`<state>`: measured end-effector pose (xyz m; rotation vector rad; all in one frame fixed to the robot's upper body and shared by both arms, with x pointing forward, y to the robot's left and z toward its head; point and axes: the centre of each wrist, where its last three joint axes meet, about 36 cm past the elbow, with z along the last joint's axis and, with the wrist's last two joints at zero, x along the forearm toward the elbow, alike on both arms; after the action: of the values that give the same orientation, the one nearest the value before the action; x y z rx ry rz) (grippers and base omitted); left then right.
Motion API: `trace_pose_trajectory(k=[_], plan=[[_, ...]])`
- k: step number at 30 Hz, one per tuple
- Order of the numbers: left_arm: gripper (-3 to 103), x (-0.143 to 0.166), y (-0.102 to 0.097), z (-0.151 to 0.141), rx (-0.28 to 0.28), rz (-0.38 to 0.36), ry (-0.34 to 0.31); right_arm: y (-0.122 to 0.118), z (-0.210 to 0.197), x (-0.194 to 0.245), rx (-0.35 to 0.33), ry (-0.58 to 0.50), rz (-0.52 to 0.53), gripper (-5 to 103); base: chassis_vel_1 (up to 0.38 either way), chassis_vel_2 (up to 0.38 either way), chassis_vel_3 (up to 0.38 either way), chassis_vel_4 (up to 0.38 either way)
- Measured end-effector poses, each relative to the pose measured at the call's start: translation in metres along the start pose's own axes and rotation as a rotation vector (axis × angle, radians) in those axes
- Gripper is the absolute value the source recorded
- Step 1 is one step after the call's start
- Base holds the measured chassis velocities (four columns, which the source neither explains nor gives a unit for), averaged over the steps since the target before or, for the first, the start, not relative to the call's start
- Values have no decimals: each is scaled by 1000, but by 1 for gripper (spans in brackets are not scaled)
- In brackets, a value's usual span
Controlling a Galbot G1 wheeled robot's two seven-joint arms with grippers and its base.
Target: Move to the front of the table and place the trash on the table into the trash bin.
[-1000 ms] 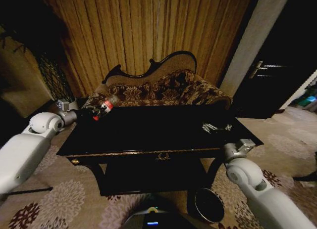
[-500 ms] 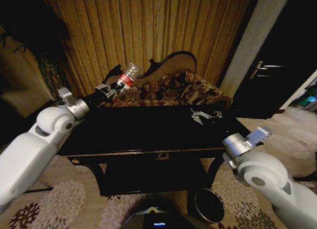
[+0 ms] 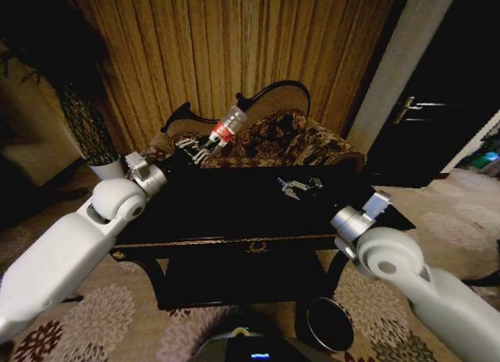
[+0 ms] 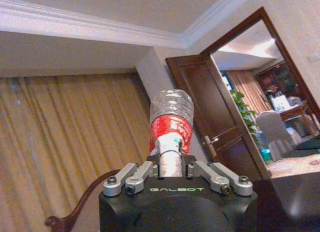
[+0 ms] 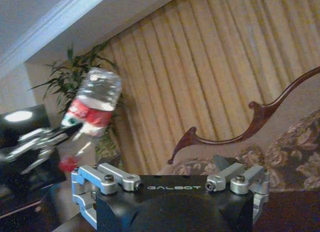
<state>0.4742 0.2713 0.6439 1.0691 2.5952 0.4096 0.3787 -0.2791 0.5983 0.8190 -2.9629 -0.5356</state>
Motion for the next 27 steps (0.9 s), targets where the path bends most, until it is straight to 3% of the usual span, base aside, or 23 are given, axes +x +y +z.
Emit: trace_pose_trajectory(k=[8,15,27], plan=[[22,-24,-6,-8,-6,33,-33,-29,-23,-40,-26,-50,-24,100,0,0,0,0],[22,-28,-9,-7,2,47,-40,-33,-33,-46,-90,-79,-129,100,0,0,0,0],[22,-23,-28,-25,22,88,-76,-26,-36,-49,-109,-125,-232,100,0,0,0,0]])
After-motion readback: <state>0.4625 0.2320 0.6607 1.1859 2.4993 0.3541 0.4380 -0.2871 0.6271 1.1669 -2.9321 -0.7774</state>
